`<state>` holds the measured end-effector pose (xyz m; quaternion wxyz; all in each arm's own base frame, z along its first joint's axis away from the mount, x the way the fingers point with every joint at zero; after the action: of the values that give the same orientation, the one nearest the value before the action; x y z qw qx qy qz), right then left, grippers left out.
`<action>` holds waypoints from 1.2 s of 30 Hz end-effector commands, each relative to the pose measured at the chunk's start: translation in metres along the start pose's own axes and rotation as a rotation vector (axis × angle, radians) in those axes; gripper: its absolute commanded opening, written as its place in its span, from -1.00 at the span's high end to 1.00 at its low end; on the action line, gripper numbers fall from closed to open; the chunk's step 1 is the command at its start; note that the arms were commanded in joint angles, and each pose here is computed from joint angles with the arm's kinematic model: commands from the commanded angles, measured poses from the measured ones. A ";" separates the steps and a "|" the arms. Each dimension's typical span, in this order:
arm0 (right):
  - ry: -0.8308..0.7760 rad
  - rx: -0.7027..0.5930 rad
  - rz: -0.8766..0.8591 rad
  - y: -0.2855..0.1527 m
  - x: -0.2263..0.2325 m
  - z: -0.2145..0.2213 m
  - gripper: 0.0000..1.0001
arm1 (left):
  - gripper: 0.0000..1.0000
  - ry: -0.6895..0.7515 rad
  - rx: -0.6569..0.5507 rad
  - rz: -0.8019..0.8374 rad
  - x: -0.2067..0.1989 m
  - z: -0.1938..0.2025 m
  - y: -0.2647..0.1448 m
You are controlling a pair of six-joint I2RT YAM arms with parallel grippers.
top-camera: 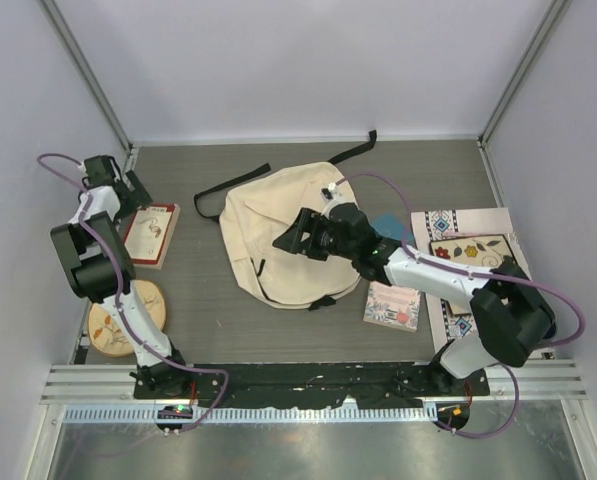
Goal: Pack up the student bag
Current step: Move the book to the center of the board.
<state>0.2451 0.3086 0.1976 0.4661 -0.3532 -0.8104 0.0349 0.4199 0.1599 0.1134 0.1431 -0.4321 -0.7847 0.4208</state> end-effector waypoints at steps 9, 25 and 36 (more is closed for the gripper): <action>-0.027 0.054 -0.122 0.035 0.020 -0.008 -0.53 | -0.99 -0.066 0.068 0.167 -0.004 0.013 0.027; -0.031 0.147 -0.102 0.117 0.042 0.011 -0.52 | -0.75 -0.234 0.283 0.281 -0.020 0.089 -0.003; -0.036 0.198 -0.060 0.169 0.058 0.050 -0.52 | -0.65 -0.270 0.326 0.216 -0.029 0.126 -0.028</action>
<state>0.2687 0.4708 0.1407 0.4856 -0.2690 -0.8227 0.1226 0.3875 0.0881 0.0855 0.0276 -0.4838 -0.6868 0.5418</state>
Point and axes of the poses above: each gripper's point midway between its finger pads, its own y axis out along the fingers, its own x axis along the line the jaws close on, z = x × y, the point moved 6 cm from there along -y, back along the fingers, and after that the axes turned 3 degrees about -y, right-handed, at the moved point
